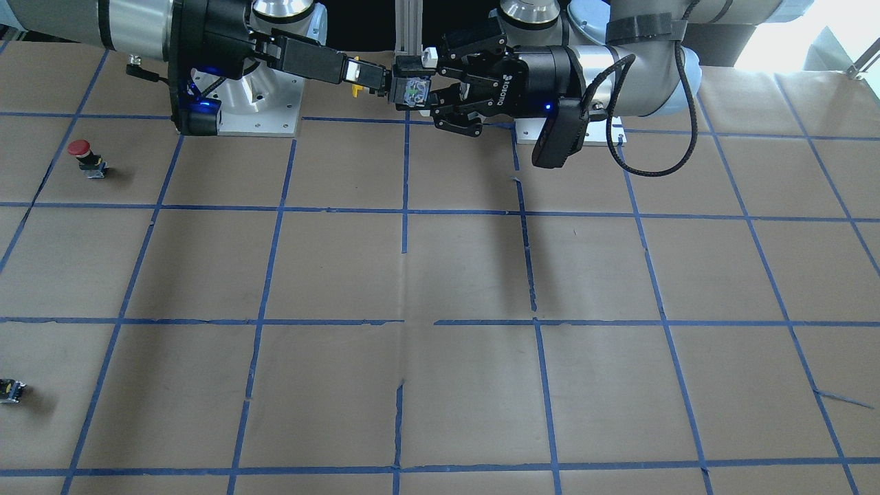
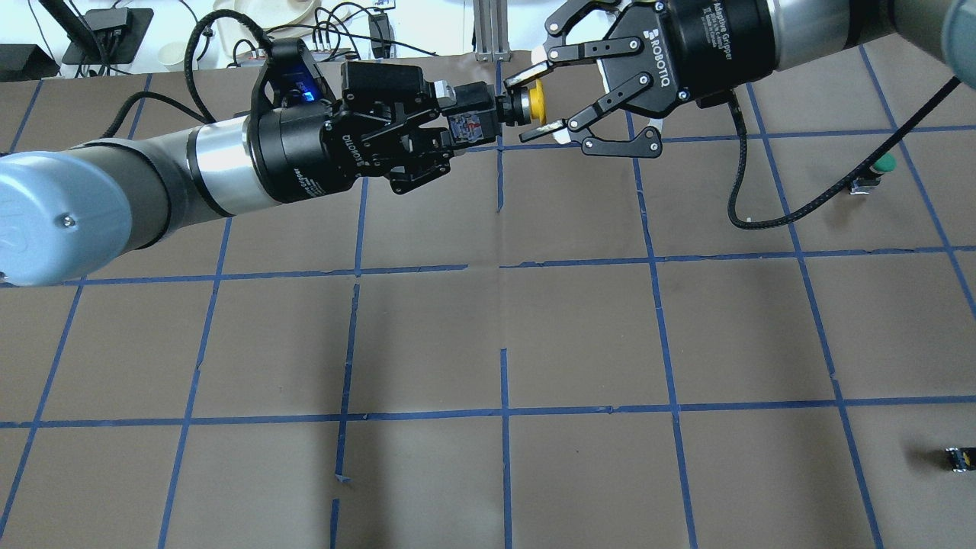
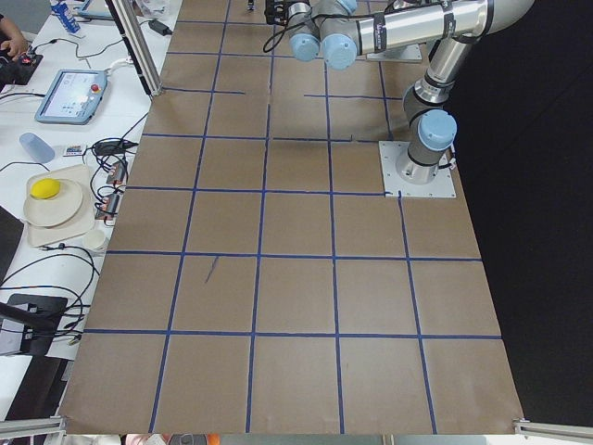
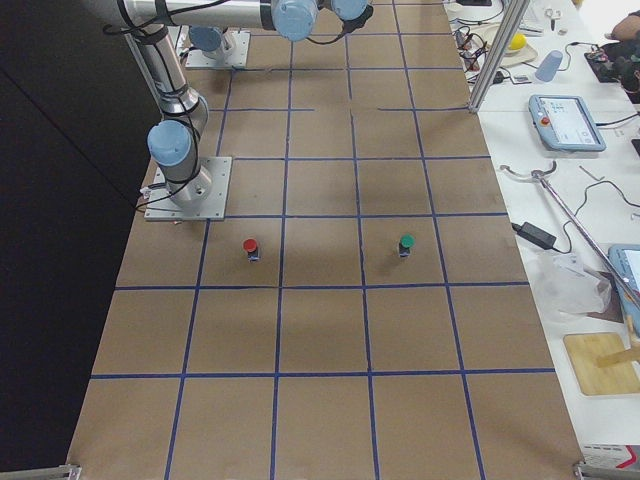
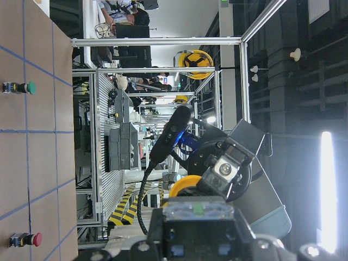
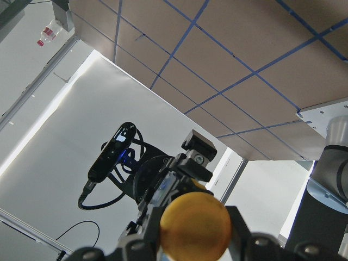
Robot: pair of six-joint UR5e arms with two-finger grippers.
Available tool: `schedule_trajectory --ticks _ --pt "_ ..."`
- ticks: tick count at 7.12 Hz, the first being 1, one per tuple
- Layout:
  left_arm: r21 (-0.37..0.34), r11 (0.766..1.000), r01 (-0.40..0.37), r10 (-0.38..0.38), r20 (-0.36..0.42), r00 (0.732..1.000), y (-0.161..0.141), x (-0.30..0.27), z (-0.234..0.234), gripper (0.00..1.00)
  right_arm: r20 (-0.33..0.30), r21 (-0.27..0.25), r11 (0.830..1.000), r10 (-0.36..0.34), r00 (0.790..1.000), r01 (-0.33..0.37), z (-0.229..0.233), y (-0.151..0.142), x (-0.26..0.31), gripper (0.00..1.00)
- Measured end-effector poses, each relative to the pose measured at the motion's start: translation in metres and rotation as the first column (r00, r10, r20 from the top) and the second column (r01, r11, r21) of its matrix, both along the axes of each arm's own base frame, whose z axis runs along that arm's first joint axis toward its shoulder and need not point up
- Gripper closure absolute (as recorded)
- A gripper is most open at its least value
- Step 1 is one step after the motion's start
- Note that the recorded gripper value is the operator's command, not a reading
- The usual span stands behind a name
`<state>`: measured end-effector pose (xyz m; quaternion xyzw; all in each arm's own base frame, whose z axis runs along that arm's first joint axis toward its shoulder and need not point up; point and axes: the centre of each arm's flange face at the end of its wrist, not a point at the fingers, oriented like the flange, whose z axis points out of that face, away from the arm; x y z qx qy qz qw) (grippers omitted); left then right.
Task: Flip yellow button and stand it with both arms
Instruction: 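Close the right gripper on the yellow cap while the left gripper opens and withdraws, then carry the yellow button with the right gripper toward the green button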
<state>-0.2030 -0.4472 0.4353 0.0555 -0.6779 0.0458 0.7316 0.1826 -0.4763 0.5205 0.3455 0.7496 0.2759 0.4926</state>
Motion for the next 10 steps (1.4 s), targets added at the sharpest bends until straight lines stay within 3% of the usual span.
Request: schedule_trajectory --ticks 4,6,7,8,9,10 --pt "0.012 1.0 0.01 -0.01 0.029 1.0 -0.004 0.01 0.002 0.0 -0.024 -0.037 0.999 0.005 1.0 -0.006 0.002 -0.002 -0.005 0.81" --pt "-0.003 0.997 0.081 -0.079 0.185 0.98 -0.017 0.042 0.013 0.0 -0.188 -0.11 0.992 0.047 0.981 -0.069 -0.005 -0.002 -0.022 0.81" --pt "-0.003 0.991 0.13 -0.124 0.292 0.948 -0.021 0.059 0.018 0.0 -0.295 -0.137 0.984 0.067 0.953 -0.112 -0.009 -0.003 -0.034 0.82" --pt "0.009 0.983 0.184 -0.171 0.409 0.896 -0.023 0.077 0.019 0.0 -0.397 -0.155 0.972 0.101 0.912 -0.175 -0.016 -0.002 -0.044 0.89" --pt "0.031 0.975 0.22 -0.203 0.524 0.827 -0.025 0.099 0.021 0.0 -0.491 -0.173 0.946 0.158 0.857 -0.274 -0.024 0.0 -0.053 0.9" --pt "0.048 0.968 0.246 -0.22 0.637 0.739 -0.03 0.119 0.026 0.0 -0.57 -0.182 0.902 0.227 0.79 -0.391 -0.032 0.003 -0.062 0.91"
